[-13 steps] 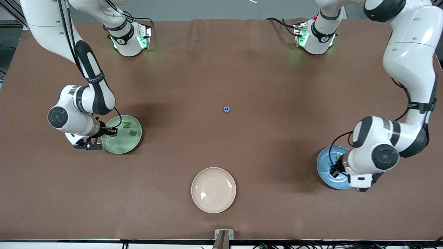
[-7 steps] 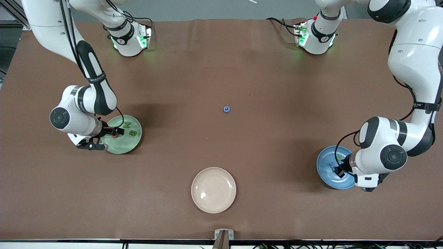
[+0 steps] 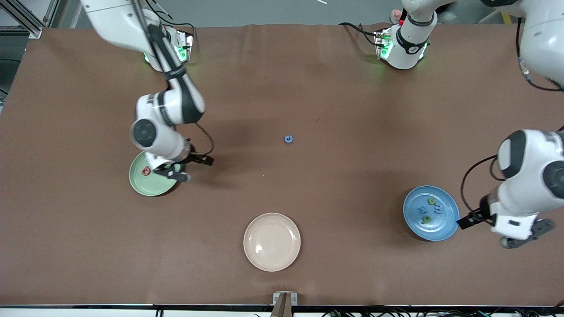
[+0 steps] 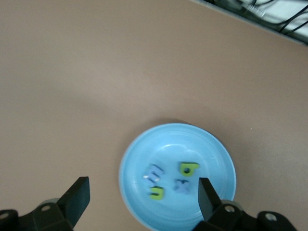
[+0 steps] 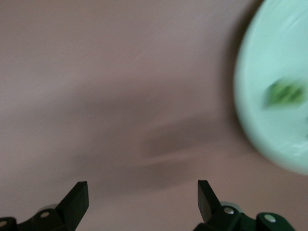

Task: Sort upper and lower case letters into plates
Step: 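Grasp the blue C with the right gripper while the left gripper withdraws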

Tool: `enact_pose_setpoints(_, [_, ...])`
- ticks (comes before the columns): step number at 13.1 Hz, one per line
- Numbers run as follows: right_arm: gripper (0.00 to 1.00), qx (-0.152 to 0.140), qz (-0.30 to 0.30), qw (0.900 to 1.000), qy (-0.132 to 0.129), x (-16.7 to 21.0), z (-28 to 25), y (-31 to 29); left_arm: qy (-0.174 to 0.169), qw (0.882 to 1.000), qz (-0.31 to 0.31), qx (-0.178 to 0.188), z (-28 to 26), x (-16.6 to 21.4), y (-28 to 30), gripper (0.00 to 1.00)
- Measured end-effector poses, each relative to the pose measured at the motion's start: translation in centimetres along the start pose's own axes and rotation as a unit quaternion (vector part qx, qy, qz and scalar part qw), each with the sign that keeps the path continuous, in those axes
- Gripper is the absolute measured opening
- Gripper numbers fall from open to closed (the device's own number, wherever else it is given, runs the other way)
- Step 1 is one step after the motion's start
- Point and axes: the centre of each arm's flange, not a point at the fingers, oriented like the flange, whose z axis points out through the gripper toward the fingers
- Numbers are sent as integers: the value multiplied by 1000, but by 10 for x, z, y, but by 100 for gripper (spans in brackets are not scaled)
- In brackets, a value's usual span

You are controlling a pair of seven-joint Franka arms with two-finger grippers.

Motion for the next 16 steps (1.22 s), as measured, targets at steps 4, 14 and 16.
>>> enact_pose_setpoints(4, [100, 20, 78, 996, 28, -110, 13, -93, 5, 998, 56, 12, -86, -15, -11, 100])
enact_pose_setpoints(14, [100, 37, 178, 982, 56, -183, 71, -195, -57, 986, 154, -42, -221, -77, -46, 100])
enact_pose_setpoints(16, [96, 36, 178, 982, 59, -181, 76, -199, -74, 984, 156, -51, -240, -95, -52, 100])
